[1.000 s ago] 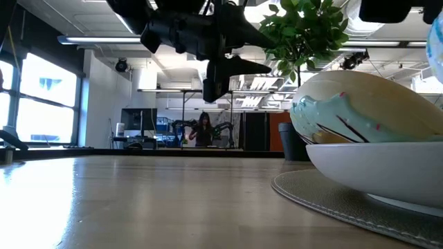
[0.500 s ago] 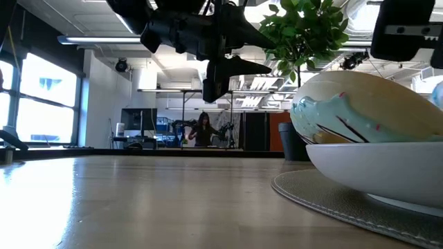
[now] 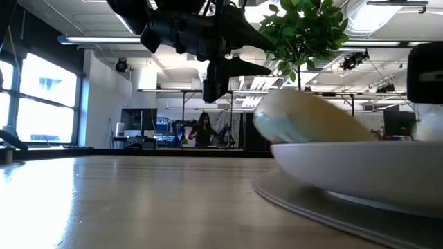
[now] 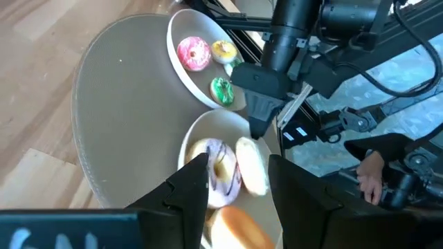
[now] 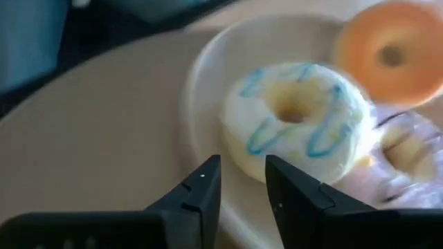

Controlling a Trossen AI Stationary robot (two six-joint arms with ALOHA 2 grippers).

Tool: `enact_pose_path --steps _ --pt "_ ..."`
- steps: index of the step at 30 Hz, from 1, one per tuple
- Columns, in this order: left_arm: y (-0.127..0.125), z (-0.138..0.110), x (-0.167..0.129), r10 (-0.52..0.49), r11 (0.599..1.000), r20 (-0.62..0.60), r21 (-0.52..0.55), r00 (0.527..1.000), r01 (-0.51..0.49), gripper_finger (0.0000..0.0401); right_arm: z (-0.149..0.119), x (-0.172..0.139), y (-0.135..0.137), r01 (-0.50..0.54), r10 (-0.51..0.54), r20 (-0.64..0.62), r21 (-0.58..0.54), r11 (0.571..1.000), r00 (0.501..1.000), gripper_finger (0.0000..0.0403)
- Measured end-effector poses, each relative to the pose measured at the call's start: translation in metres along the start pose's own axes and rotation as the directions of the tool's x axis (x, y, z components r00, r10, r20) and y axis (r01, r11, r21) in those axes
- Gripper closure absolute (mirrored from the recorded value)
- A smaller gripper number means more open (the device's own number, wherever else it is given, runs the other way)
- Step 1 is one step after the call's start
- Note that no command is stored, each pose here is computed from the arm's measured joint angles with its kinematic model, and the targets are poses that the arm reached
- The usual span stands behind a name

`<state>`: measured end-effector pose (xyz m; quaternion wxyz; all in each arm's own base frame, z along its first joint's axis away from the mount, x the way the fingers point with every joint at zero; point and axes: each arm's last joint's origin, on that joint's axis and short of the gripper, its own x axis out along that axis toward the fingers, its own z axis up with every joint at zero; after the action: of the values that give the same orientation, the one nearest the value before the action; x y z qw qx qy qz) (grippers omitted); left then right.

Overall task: Pick & Place donuts
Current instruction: Put the big white donut into the left white plate, then adjust the big blue donut

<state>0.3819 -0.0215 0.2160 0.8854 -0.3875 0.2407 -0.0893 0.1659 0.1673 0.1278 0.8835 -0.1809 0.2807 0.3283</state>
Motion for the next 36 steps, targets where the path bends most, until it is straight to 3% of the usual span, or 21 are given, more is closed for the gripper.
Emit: enact_pose_path --steps 5,10,13,16,18,20,25,30,33,36 --pt "0.000 0.000 0.000 0.000 1.000 0.001 0.000 1.000 0.000 0.0252 0.004 -0.001 0.009 -0.055 0.055 -0.004 -0.023 0.998 0.998 0.0272" --pt "0.000 0.000 0.000 0.000 1.000 0.001 -0.013 1.000 0.000 0.0252 0.019 -0.003 0.011 -0.039 0.042 0.035 -0.064 0.997 0.999 0.0268" --pt "0.000 0.000 0.000 -0.005 1.000 -0.005 -0.031 1.000 0.004 0.0252 0.028 -0.006 0.007 0.054 -0.048 0.067 -0.077 0.996 0.997 0.0269" --pt "-0.001 -0.003 0.000 -0.047 0.998 -0.067 -0.039 0.997 0.044 0.0252 0.035 -0.009 -0.001 0.228 -0.222 0.088 -0.069 0.971 0.971 0.0269" --pt "0.001 -0.007 -0.001 -0.049 0.998 -0.124 -0.056 0.991 0.042 0.0252 0.037 -0.010 -0.009 0.332 -0.328 0.090 -0.037 0.942 0.940 0.0269" --pt "0.004 -0.014 -0.001 -0.021 0.996 -0.193 -0.086 0.981 0.005 0.0252 0.039 -0.010 -0.018 0.369 -0.374 0.103 0.060 0.927 0.922 0.0270" --pt "0.003 -0.036 0.000 0.028 0.990 -0.340 -0.119 0.940 -0.073 0.0252 0.041 -0.004 -0.037 0.299 -0.338 0.155 0.227 0.927 0.928 0.0270" --pt "-0.017 -0.057 0.006 0.034 0.999 -0.370 -0.023 0.928 -0.046 0.0252 0.043 -0.001 -0.058 0.298 -0.355 0.215 0.258 0.919 0.910 0.0270" --pt "-0.027 -0.074 0.009 0.122 0.989 -0.348 0.125 0.929 -0.083 0.0252 0.039 0.001 -0.070 0.290 -0.349 0.214 0.267 0.919 0.912 0.0270" --pt "-0.038 -0.089 0.011 0.225 0.940 -0.289 0.317 0.931 -0.128 0.0256 0.040 0.006 -0.079 0.264 -0.327 0.199 0.288 0.921 0.924 0.0273"
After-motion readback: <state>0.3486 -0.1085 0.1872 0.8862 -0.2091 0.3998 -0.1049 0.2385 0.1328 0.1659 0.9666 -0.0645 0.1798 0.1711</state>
